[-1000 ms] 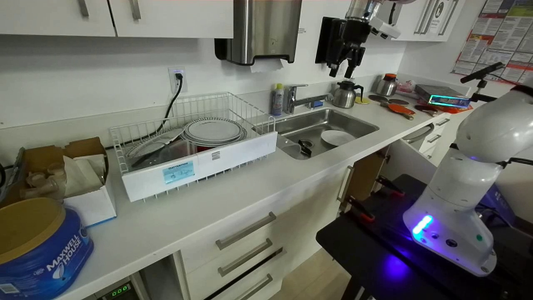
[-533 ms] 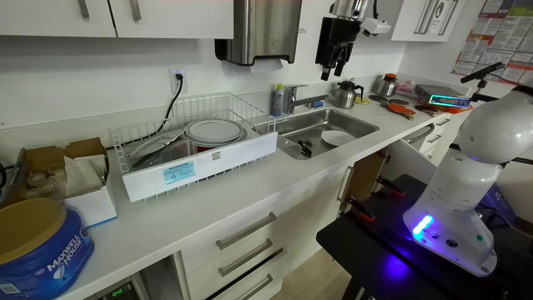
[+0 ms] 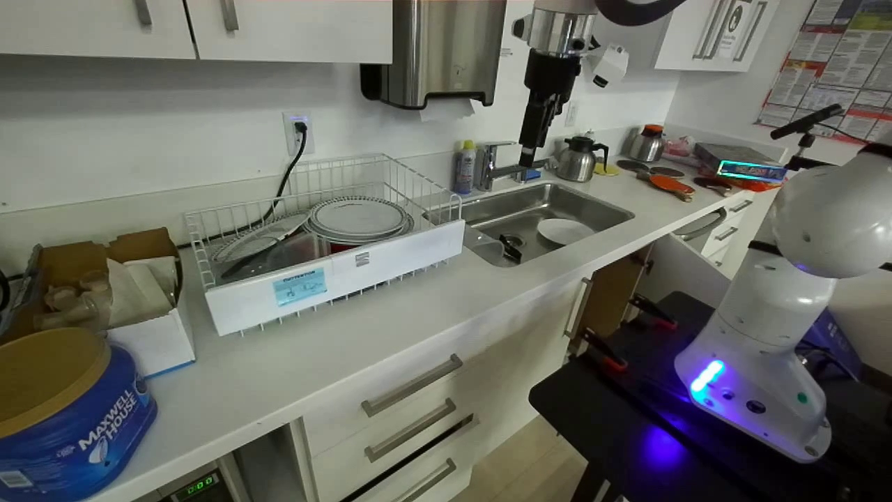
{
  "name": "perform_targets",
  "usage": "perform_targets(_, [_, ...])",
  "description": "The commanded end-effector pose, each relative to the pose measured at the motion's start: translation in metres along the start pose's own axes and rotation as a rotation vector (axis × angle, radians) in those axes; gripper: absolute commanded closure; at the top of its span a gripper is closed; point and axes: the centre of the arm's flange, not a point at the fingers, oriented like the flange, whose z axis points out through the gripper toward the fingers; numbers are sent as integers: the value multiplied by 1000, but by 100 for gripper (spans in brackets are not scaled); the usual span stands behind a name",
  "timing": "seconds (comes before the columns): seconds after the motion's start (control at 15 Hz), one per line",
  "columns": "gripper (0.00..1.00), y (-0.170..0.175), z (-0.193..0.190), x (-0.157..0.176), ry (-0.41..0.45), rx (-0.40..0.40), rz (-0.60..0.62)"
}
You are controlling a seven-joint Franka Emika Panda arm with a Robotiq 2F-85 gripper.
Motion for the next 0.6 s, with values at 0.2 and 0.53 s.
perform_targets(0.2, [0,-2,1,-1,-2,4,-5])
perform_targets(0.53, [0,-30,3,2,-7,-83,-91])
